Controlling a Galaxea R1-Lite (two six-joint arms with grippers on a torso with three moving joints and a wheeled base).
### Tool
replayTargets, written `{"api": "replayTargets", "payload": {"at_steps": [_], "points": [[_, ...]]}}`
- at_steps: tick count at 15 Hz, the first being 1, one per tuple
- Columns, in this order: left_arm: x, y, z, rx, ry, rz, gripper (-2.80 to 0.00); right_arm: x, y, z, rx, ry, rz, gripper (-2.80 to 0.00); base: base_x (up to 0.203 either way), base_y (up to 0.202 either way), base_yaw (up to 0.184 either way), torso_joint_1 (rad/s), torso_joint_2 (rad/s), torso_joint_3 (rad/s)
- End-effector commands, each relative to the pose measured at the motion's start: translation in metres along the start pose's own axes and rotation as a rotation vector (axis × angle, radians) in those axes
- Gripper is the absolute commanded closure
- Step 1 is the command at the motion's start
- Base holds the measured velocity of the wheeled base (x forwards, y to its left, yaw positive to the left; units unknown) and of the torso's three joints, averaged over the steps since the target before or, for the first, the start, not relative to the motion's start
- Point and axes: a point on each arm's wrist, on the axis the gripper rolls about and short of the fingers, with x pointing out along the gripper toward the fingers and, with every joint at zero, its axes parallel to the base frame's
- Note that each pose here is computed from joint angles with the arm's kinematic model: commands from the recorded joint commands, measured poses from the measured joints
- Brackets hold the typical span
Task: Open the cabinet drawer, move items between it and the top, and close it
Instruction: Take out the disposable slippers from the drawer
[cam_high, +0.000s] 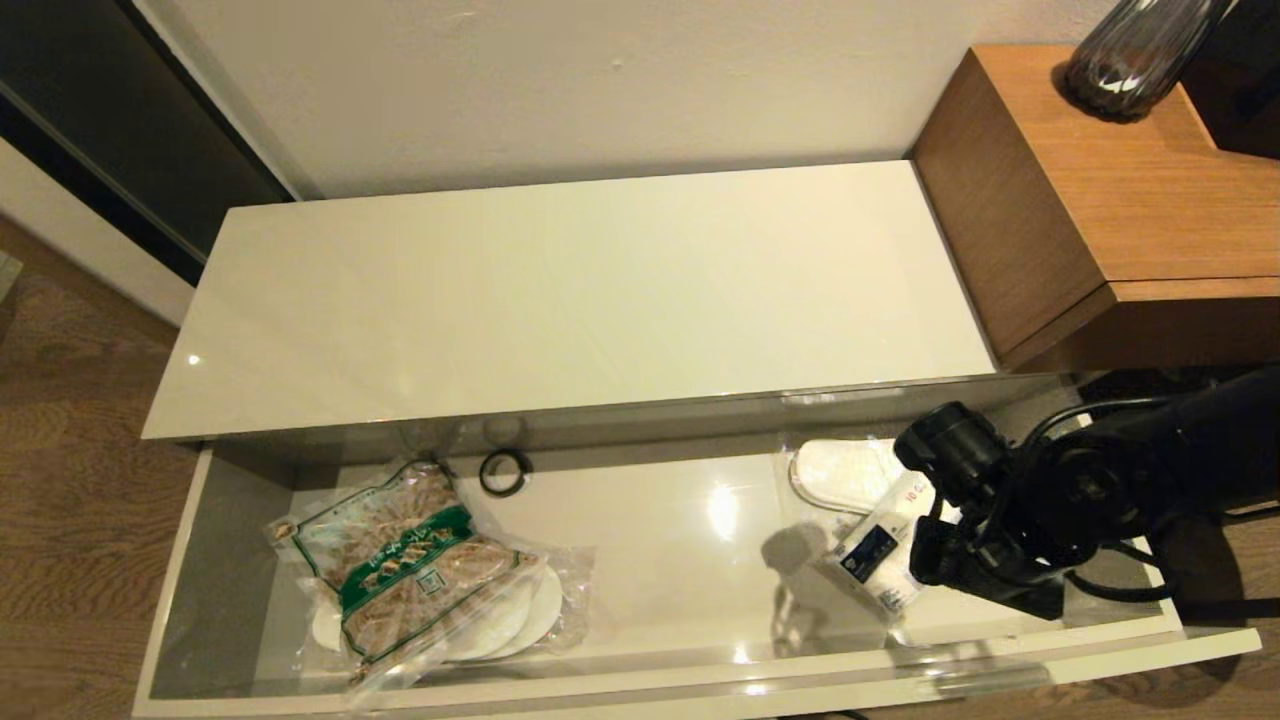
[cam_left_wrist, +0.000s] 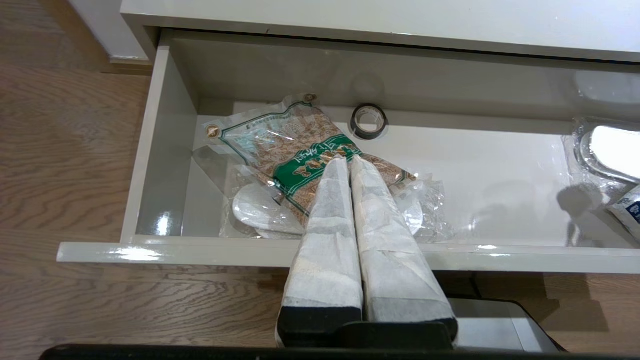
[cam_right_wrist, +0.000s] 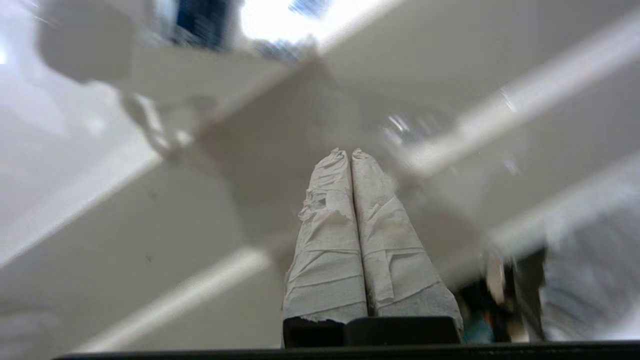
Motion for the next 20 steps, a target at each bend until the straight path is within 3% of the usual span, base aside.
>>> {"api": "replayTargets", "payload": {"at_steps": [1,8,9,20], "points": [[0.000,0.000,0.000,-0.001,0.000,0.000,0.00,0.027,0.009,-0.003,-0.028,-0.004,-0.040,0.00,0.000,0.000,0.000,0.000,0.00,0.000],[0.000,0.000,0.000,-0.001,0.000,0.001,0.00,0.061,0.007,0.010,-0.067,-0.110,-0.145,0.00,0.000,0.000,0.000,0.000,0.00,0.000],[0.000,0.000,0.000,-0.001,0.000,0.000,0.00,0.062,0.007,0.014,-0.063,-0.122,-0.150,-2.80,0.000,0.000,0.000,0.000,0.00,0.000],[0.000,0.000,0.000,-0.001,0.000,0.001,0.00,0.067,0.010,0.037,-0.065,-0.206,-0.153,-2.80,0.000,0.000,0.000,0.000,0.00,0.000]]}}
